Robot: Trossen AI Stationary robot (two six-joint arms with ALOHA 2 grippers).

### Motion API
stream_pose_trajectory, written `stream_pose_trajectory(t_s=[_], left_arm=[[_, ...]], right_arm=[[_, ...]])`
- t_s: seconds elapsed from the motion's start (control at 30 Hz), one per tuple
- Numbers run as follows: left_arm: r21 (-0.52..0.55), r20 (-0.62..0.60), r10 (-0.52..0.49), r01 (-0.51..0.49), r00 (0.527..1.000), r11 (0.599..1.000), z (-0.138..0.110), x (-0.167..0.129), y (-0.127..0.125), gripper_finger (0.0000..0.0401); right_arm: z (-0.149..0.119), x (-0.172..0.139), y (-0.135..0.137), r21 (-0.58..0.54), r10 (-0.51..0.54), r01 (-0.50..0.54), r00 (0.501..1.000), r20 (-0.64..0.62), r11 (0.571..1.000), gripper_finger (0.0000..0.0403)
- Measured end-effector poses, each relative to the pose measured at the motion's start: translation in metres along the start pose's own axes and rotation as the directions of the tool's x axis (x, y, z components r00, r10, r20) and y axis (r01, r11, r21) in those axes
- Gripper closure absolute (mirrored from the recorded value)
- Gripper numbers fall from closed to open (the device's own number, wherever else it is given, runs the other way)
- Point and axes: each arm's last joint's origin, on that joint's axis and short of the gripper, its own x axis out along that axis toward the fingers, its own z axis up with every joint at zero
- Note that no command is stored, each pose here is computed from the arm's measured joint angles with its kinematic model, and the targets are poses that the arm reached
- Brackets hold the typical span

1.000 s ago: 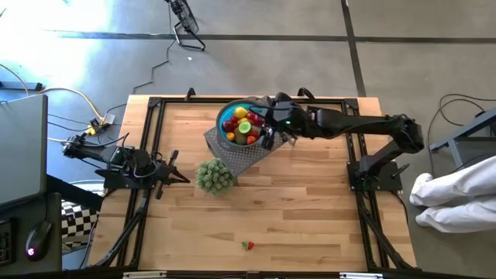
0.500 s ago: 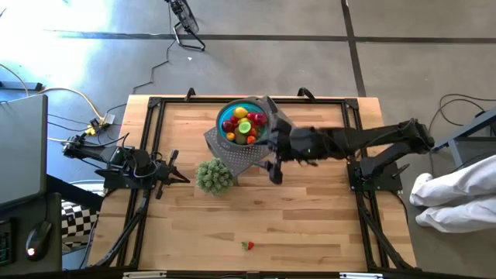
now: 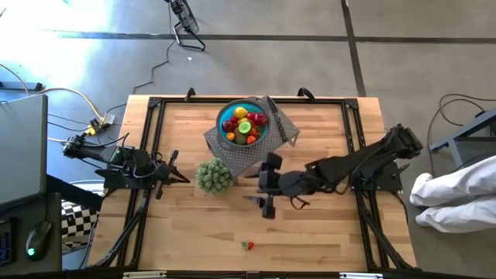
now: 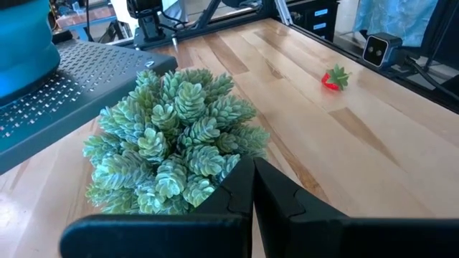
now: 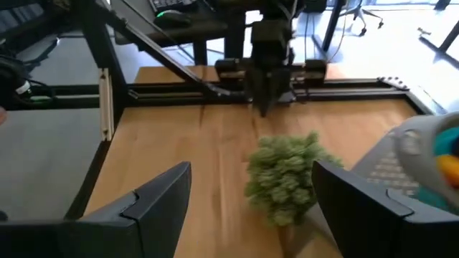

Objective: Pick & Place Fruit
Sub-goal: Put the strawberry into the blue strainer bowl on the shelf

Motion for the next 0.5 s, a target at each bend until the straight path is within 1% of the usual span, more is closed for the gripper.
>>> stream_pose_trajectory(t_s=[0.17, 0.33, 0.5], left_arm=[[0.001, 0.001, 0.0, 0.0, 1.0, 1.0, 0.0, 0.0, 0.0, 0.0399], [0.002, 0.001, 0.0, 0.0, 1.0, 1.0, 0.0, 0.0, 0.0, 0.0399], [0.007, 0.002, 0.001, -0.001, 1.0, 1.0, 0.0, 0.0, 0.0, 0.0399]], right_arm=[[-0.01, 0.014, 0.014, -0.002, 0.02, -0.02, 1.0, -0.01, 1.0, 0.0121], [0.0, 0.027, 0.032, -0.018, 0.036, -0.036, 0.999, -0.023, 0.999, 0.0121], [0.003, 0.045, 0.049, -0.063, 0.016, -0.025, 0.99, -0.138, 0.998, 0.0121]])
